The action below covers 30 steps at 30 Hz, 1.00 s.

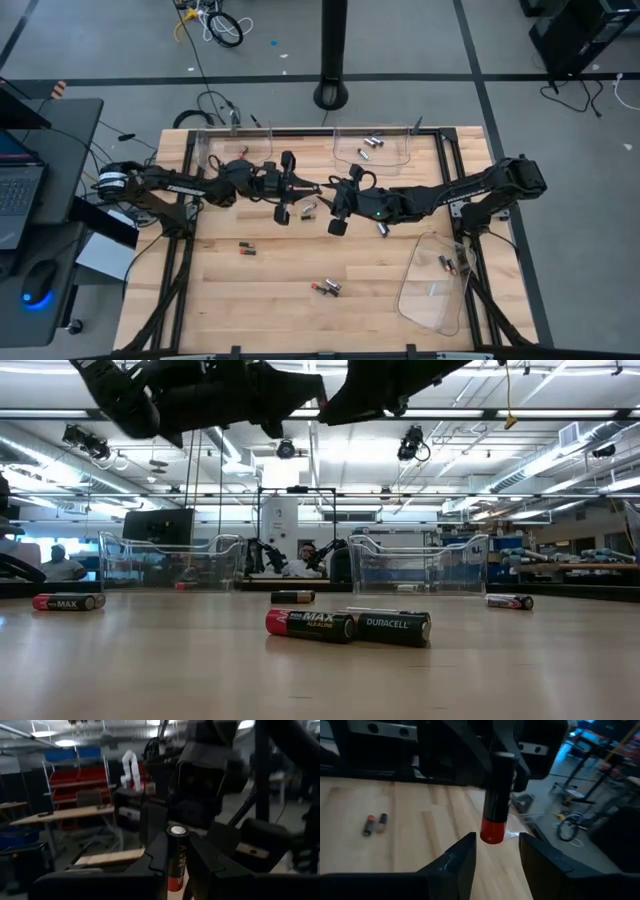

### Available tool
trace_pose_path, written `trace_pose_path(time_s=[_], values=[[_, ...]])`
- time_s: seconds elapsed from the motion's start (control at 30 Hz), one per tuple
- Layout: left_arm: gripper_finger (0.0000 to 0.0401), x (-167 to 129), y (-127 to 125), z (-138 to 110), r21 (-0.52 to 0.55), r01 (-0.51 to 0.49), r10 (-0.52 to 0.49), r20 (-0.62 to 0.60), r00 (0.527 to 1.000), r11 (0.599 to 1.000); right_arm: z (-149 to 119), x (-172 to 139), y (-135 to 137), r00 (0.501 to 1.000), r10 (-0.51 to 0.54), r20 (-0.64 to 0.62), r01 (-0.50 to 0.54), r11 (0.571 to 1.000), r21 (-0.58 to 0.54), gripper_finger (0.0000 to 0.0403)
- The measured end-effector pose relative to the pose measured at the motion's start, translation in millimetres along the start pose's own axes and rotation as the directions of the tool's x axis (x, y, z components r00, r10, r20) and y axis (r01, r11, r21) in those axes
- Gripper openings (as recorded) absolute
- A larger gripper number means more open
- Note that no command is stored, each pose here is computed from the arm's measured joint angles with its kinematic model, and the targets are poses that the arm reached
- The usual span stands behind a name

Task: Sort batteries
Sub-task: Put the black battery into the top left transparent bin

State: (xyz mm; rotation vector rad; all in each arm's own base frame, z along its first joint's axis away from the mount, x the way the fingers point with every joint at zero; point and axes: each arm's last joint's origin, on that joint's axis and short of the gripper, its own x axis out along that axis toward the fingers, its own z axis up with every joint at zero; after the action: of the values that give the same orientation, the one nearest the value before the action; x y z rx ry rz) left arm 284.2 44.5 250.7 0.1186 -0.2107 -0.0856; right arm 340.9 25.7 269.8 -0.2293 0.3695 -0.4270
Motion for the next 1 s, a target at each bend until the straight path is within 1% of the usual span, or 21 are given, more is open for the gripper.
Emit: trace_pose_path(time_s=[0.13, 0.23, 0.3, 0.4, 0.43, 0.5, 0.53, 0.57, 0.63, 0.73, 0.77, 0.83, 0.93, 0.97, 1.0], values=[[0.0048, 6.8, 7.4, 17.9, 0.052, -0.002, 0.008, -0.102, 0.995, 0.999, -3.9, -3.4, -4.2, 0.995, -0.080, -0.056, 0.078, 0.996, -0.030, 0.0150], [0.0048, 9.3, 12.6, 36.8, 0.104, -0.007, 0.030, -0.217, 0.976, 0.995, -8.8, -6.7, -6.7, 0.988, -0.109, -0.113, 0.105, 0.993, -0.047, 0.0146], [0.0048, 8.7, 15.9, 49.6, 0.138, -0.028, 0.071, -0.314, 0.947, 0.990, -12.5, -7.8, -7.1, 0.983, -0.112, -0.148, 0.106, 0.993, -0.047, 0.0138], [0.0048, 6.1, 20.3, 70.9, 0.206, -0.062, 0.150, -0.444, 0.884, 0.977, -17.0, -8.6, -7.1, 0.976, -0.111, -0.186, 0.106, 0.994, -0.041, 0.0120], [0.0048, 3.7, 22.4, 77.3, 0.236, -0.074, 0.185, -0.492, 0.850, 0.969, -18.0, -8.9, -7.0, 0.975, -0.111, -0.195, 0.106, 0.994, -0.039, 0.0113], [0.0048, -3.0, 26.7, 86.7, 0.277, -0.082, 0.241, -0.608, 0.756, 0.957, -20.5, -9.4, -7.1, 0.970, -0.112, -0.216, 0.108, 0.994, -0.031, 0.0100], [0.0048, -5.9, 30.2, 92.2, 0.291, -0.092, 0.267, -0.646, 0.716, 0.952, -21.7, -9.6, -7.1, 0.968, -0.112, -0.225, 0.109, 0.994, -0.026, 0.0093], [0.0048, -9.7, 34.4, 96.7, 0.298, -0.100, 0.286, -0.685, 0.670, 0.949, -22.7, -9.8, -7.1, 0.966, -0.112, -0.232, 0.110, 0.994, -0.025, 0.0086], [0.0048, -18.9, 43.8, 104.1, 0.307, -0.120, 0.319, -0.762, 0.564, 0.944, -23.5, -9.9, -7.2, 0.965, -0.113, -0.238, 0.111, 0.994, -0.022, 0.0074], [0.0048, -33.5, 61.4, 109.4, 0.356, -0.195, 0.406, -0.812, 0.420, 0.914, -25.1, -9.7, -6.9, 0.965, -0.113, -0.238, 0.111, 0.994, -0.021, 0.0057], [0.0048, -38.1, 68.1, 109.4, 0.375, -0.224, 0.435, -0.812, 0.388, 0.900, -26.5, -9.6, -6.6, 0.965, -0.112, -0.237, 0.111, 0.994, -0.020, 0.0051], [0.0048, -47.8, 82.8, 108.9, 0.391, -0.280, 0.472, -0.813, 0.342, 0.877, -29.9, -9.3, -6.0, 0.965, -0.112, -0.239, 0.110, 0.994, -0.022, 0.0039], [0.0048, -63.5, 104.5, 99.9, 0.389, -0.337, 0.477, -0.848, 0.233, 0.857, -36.8, -8.7, -4.9, 0.965, -0.111, -0.239, 0.109, 0.994, -0.021, 0.0023], [0.0048, -69.2, 111.5, 95.4, 0.385, -0.348, 0.466, -0.864, 0.190, 0.855, -39.7, -8.7, -4.5, 0.964, -0.111, -0.243, 0.108, 0.994, -0.025, 0.0018], [0.0048, -75.9, 117.7, 89.5, 0.380, -0.348, 0.446, -0.885, 0.134, 0.857, -42.6, -8.6, -4.1, 0.963, -0.110, -0.248, 0.106, 0.994, -0.028, 0.0015]])
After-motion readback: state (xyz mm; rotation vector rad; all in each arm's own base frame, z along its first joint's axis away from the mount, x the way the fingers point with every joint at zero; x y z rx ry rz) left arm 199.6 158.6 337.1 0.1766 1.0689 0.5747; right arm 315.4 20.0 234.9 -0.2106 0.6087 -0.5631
